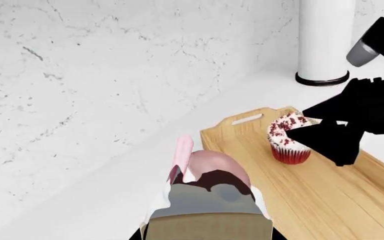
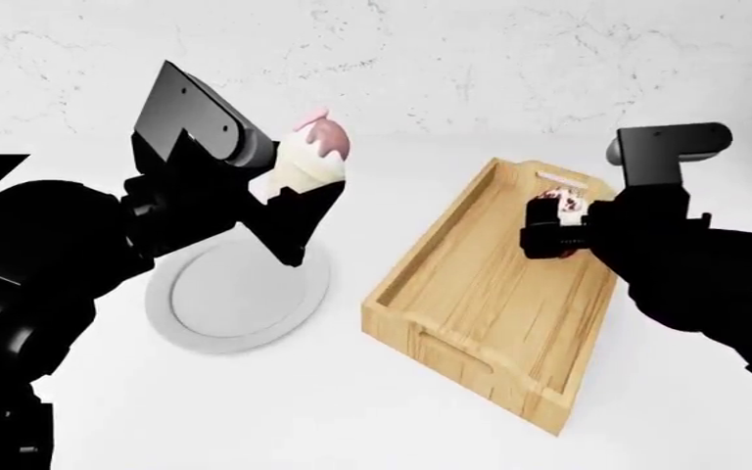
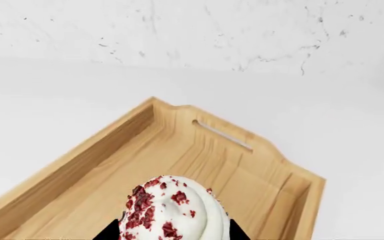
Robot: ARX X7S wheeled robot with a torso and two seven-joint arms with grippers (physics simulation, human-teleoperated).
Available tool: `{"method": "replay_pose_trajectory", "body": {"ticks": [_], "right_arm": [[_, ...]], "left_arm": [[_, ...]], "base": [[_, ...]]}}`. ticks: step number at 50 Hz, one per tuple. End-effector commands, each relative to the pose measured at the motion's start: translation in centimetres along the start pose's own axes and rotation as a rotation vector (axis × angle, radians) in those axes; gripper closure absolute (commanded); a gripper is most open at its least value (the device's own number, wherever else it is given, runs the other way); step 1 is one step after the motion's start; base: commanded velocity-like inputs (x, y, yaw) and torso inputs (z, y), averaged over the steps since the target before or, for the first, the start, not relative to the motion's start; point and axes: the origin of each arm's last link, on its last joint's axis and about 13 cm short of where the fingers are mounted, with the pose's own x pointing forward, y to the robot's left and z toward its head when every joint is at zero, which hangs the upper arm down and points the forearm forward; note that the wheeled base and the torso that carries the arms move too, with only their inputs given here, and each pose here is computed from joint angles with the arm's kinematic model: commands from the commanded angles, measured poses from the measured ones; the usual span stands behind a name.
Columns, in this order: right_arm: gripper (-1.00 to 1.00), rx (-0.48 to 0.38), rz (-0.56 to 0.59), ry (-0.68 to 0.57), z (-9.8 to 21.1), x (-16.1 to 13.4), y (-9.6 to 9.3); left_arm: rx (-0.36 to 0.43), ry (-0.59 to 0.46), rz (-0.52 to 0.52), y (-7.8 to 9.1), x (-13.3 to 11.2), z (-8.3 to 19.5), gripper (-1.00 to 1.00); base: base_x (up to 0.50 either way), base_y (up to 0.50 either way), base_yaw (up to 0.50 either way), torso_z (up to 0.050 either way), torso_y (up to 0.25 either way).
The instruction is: Move the dessert items from the plate to the tray.
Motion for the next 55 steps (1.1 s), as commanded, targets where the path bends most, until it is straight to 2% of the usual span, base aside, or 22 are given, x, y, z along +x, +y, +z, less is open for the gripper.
{"method": "replay_pose_trajectory", "body": {"ticks": [1, 7, 8, 19, 22, 28, 36, 41, 45, 50, 55], "right_arm": [[1.0, -0.012, -0.004, 0.012, 0.1, 0.6, -0.2], [1.0, -0.003, -0.011, 0.023, 0.0, 0.8, -0.2], [-1.0, -0.002, -0.013, 0.024, 0.0, 0.9, -0.2], [-1.0, 0.009, -0.02, 0.02, 0.0, 0.9, -0.2], [-1.0, 0.04, -0.01, -0.073, 0.8, 0.5, -0.2], [-1.0, 0.048, 0.023, -0.27, 2.8, -1.3, -0.2], [-1.0, 0.052, 0.057, -0.411, 4.8, -4.4, 0.0], [-1.0, 0.06, 0.064, -0.525, 6.2, -8.2, -0.4], [-1.0, 0.074, 0.08, -0.571, 6.0, -10.7, -0.4], [-1.0, 0.101, 0.121, -0.575, 4.4, -11.8, -0.3], [-1.0, 0.125, 0.16, -0.603, 4.1, -12.8, -0.4]], "left_arm": [[-0.007, -0.004, 0.005, 0.0, 0.0, 0.1, 1.0], [-0.009, -0.005, 0.006, 0.1, 0.0, 0.1, 1.0], [-0.009, -0.005, 0.006, 0.1, 0.0, 0.1, 1.0], [-0.012, -0.006, 0.008, 0.3, 0.0, 0.1, 1.0], [-0.012, -0.005, 0.009, 0.3, 0.1, 0.1, 1.0], [-0.014, -0.003, 0.01, 0.3, 0.2, 0.1, 1.0], [-0.016, -0.001, 0.008, 0.2, 0.4, 0.0, 1.0], [-0.027, -0.023, -0.016, -1.4, 0.4, 0.9, 1.0], [-0.064, -0.09, -0.053, -3.0, 0.6, 3.9, 1.0], [-0.089, -0.116, -0.068, -4.6, 1.8, 6.7, 1.0], [-0.104, -0.071, -0.047, -5.3, 4.2, 7.5, 1.0]], "base": [[0.0, 0.0, 0.0, 0.0, 0.0], [0.0, 0.0, 0.0, 0.0, 0.0], [0.0, 0.0, 0.0, 0.0, 0.0], [0.0, 0.0, 0.0, 0.0, 0.0], [0.0, 0.0, 0.0, 0.0, 0.003], [0.0, 0.0, 0.0, 0.0, 0.0], [0.0, 0.0, 0.0, 0.0, 0.0], [0.0, 0.0, 0.0, 0.0, 0.0], [0.0, 0.0, 0.0, 0.0, 0.0], [0.0, 0.0, 0.0, 0.0, 0.0], [0.0, 0.0, 0.0, 0.0, 0.0]]}}
